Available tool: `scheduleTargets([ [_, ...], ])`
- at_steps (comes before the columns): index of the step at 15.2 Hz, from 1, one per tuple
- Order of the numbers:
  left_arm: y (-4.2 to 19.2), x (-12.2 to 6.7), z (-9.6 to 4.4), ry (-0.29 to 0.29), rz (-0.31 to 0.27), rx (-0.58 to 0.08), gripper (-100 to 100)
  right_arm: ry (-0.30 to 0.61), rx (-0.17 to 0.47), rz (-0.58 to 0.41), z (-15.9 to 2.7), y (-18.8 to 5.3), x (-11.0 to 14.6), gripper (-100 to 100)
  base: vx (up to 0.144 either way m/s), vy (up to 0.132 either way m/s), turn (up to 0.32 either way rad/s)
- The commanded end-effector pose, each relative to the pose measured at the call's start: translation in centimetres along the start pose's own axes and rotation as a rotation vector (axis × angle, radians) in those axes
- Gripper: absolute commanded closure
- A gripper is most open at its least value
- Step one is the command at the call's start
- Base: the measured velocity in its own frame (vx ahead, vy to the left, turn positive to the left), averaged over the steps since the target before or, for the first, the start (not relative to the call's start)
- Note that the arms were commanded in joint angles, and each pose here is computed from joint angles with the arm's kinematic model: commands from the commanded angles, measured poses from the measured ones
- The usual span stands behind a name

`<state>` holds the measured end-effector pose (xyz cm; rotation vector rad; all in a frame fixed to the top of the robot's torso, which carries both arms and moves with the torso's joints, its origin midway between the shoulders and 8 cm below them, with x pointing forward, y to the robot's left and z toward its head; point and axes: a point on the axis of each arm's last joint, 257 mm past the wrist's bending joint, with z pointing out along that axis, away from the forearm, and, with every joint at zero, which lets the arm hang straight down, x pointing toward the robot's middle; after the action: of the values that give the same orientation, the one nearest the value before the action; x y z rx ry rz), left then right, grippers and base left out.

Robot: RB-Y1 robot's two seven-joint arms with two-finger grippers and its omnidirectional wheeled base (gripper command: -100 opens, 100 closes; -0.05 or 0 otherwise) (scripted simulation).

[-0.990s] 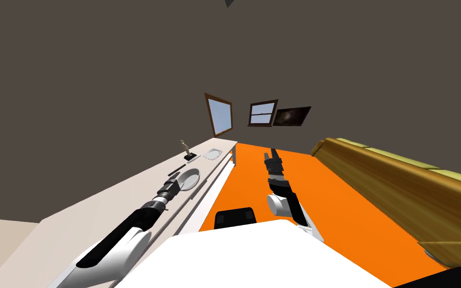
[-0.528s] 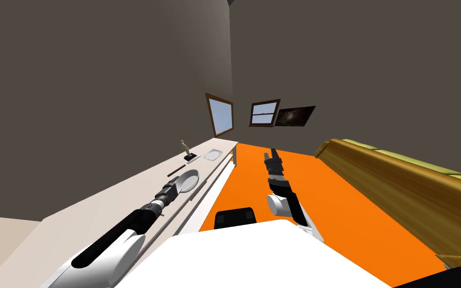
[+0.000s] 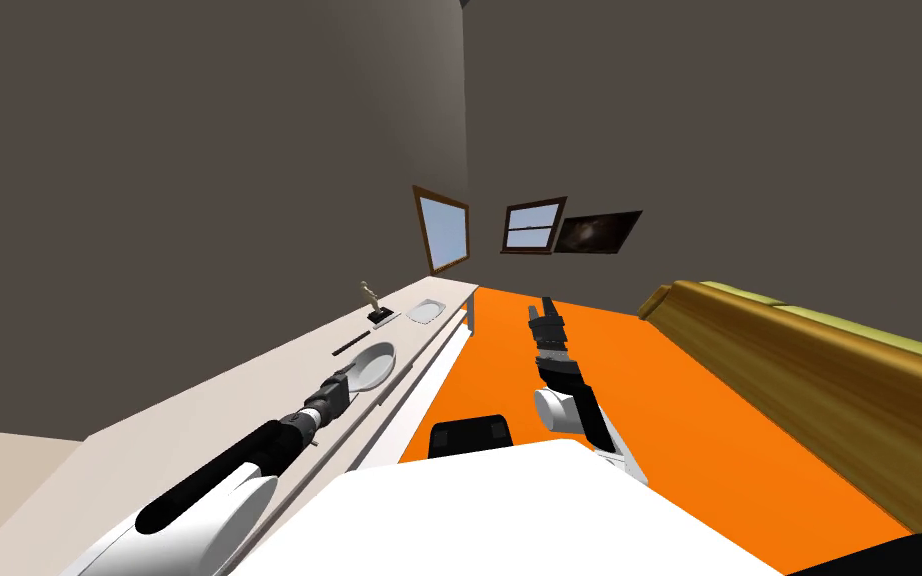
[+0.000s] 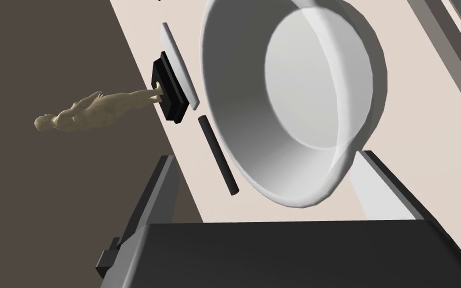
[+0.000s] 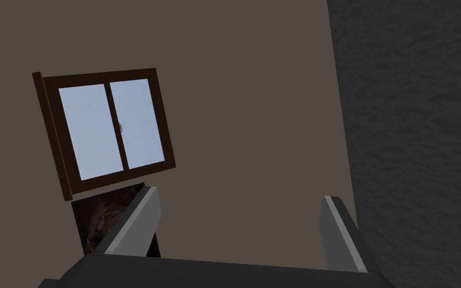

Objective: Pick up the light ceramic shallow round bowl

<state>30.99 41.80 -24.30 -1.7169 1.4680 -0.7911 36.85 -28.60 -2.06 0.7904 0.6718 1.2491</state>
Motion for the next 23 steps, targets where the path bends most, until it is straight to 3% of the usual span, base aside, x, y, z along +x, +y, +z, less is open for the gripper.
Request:
scheduleTargets([
  [1, 0.8, -0.4, -0.1, -0.009, -0.003, -0.040, -100, 0.000, 0.000, 0.000, 0.0, 0.0, 0.0, 0, 0.050, -0.018, 0.020],
  [8, 4.2, -1.7, -1.2, -0.031, -0.029, -0.198, -100, 0.000, 0.000, 0.000, 0.0, 0.0, 0.0, 0, 0.061, -0.024, 0.034],
  [10, 4.6, -1.8, -1.2, -0.036, -0.029, -0.212, -100, 0.000, 0.000, 0.000, 0.0, 0.0, 0.0, 0, 0.060, -0.010, 0.026],
  [23, 10.1, -3.6, -4.5, -0.081, -0.066, -0.482, -100, 0.000, 0.000, 0.000, 0.0, 0.0, 0.0, 0, 0.083, -0.020, 0.030],
])
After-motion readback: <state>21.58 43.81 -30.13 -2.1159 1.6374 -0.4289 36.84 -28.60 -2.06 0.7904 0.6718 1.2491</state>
